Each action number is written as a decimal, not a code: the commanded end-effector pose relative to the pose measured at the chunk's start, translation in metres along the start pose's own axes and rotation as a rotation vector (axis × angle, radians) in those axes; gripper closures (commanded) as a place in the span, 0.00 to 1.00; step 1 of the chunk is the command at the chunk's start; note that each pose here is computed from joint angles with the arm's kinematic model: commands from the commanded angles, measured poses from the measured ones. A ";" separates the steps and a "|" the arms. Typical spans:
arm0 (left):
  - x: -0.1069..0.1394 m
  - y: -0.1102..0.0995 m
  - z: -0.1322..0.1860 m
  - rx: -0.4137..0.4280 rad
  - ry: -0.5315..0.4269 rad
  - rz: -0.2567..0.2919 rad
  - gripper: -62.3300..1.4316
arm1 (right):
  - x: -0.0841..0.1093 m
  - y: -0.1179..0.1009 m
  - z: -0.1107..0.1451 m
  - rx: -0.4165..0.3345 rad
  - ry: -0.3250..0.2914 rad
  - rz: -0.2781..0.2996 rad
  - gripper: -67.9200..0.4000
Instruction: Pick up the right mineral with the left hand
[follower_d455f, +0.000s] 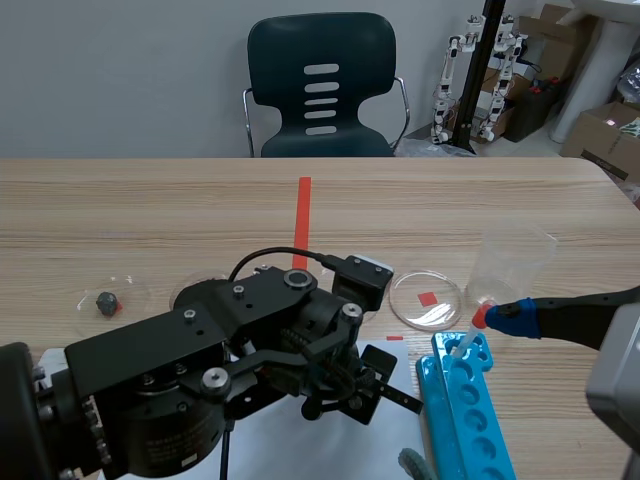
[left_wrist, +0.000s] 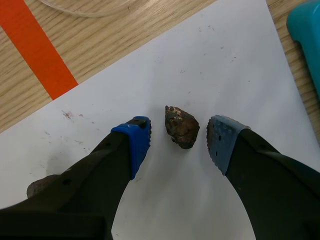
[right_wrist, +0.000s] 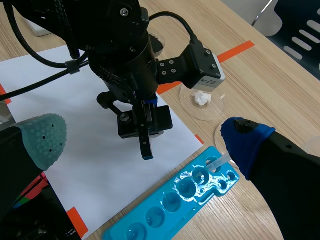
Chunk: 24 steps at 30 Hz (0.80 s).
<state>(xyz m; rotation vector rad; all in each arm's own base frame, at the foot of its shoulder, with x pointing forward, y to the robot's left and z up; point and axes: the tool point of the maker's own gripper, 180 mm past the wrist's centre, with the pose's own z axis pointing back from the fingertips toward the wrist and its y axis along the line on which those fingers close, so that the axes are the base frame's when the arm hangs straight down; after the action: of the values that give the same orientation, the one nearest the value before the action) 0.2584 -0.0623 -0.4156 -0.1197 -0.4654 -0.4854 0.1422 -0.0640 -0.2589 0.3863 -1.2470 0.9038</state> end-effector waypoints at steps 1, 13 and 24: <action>0.008 -0.008 0.003 -0.019 -0.022 -0.001 0.55 | 0.005 -0.001 0.000 -0.006 -0.021 -0.005 0.04; 0.005 -0.004 -0.004 -0.002 -0.028 0.002 0.55 | 0.005 -0.001 0.000 -0.006 -0.021 -0.005 0.04; 0.007 -0.006 -0.003 -0.008 -0.030 0.002 0.78 | 0.005 -0.001 0.000 -0.006 -0.021 -0.005 0.04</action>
<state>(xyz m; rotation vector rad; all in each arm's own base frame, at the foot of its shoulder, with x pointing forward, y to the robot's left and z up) 0.2606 -0.0600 -0.4239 -0.1077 -0.4744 -0.4799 0.1422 -0.0640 -0.2589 0.3863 -1.2470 0.9038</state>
